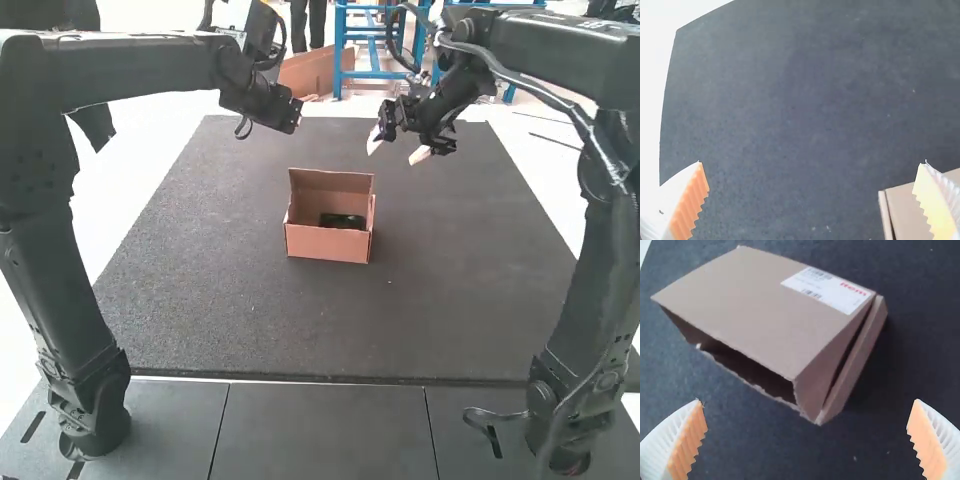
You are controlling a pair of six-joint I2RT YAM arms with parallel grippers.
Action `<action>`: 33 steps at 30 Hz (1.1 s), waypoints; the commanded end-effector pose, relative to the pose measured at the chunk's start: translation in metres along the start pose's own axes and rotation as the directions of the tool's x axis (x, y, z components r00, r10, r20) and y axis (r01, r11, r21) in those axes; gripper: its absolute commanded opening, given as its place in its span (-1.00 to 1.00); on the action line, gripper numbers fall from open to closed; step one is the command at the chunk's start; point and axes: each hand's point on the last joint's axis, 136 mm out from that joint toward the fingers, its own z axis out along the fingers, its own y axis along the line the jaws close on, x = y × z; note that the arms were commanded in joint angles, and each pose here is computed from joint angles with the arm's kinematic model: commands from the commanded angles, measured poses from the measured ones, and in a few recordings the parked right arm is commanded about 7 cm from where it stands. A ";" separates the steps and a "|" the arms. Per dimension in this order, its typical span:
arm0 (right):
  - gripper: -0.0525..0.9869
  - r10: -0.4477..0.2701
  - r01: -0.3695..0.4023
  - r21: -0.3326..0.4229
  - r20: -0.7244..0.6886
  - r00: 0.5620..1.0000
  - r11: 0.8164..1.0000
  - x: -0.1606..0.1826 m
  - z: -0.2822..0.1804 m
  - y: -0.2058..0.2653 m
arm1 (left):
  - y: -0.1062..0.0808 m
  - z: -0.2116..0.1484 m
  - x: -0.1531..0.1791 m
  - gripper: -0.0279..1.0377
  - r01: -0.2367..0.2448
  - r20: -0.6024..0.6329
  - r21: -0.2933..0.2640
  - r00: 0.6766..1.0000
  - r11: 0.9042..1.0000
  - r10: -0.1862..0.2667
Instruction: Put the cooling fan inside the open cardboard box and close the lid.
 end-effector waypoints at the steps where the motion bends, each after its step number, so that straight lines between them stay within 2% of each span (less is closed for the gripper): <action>1: 0.87 -0.031 0.016 0.163 0.093 0.995 0.987 -0.002 -0.025 -0.033 | -0.016 -0.006 -0.015 0.87 -0.020 0.043 0.027 0.999 0.999 0.019; 5: 0.87 -0.047 -0.002 0.250 0.191 0.981 0.968 -0.001 -0.042 -0.053 | -0.030 0.004 -0.011 0.87 -0.029 0.036 0.047 0.999 0.998 0.028; 10: 0.87 -0.045 -0.029 0.287 0.248 0.968 0.957 0.011 -0.056 -0.065 | -0.038 0.016 -0.002 0.87 -0.036 0.012 0.066 0.999 0.997 0.035; 17: 0.87 -0.036 -0.073 0.292 0.352 0.935 0.954 0.013 -0.076 -0.075 | -0.047 0.029 0.017 0.87 -0.051 -0.047 0.078 0.997 0.996 0.055; 23: 0.87 -0.019 -0.102 0.304 0.370 0.929 0.947 0.013 -0.083 -0.088 | -0.056 0.026 0.045 0.87 -0.056 -0.156 0.098 0.985 0.994 0.071; 28: 0.87 -0.013 -0.101 0.291 0.367 0.930 0.951 0.014 -0.081 -0.086 | -0.064 0.022 0.061 0.87 -0.079 -0.211 0.116 0.972 0.990 0.103; 33: 0.87 -0.001 -0.101 0.269 0.355 0.935 0.958 0.017 -0.078 -0.084 | -0.069 0.023 0.079 0.87 -0.080 -0.251 0.121 0.962 0.989 0.109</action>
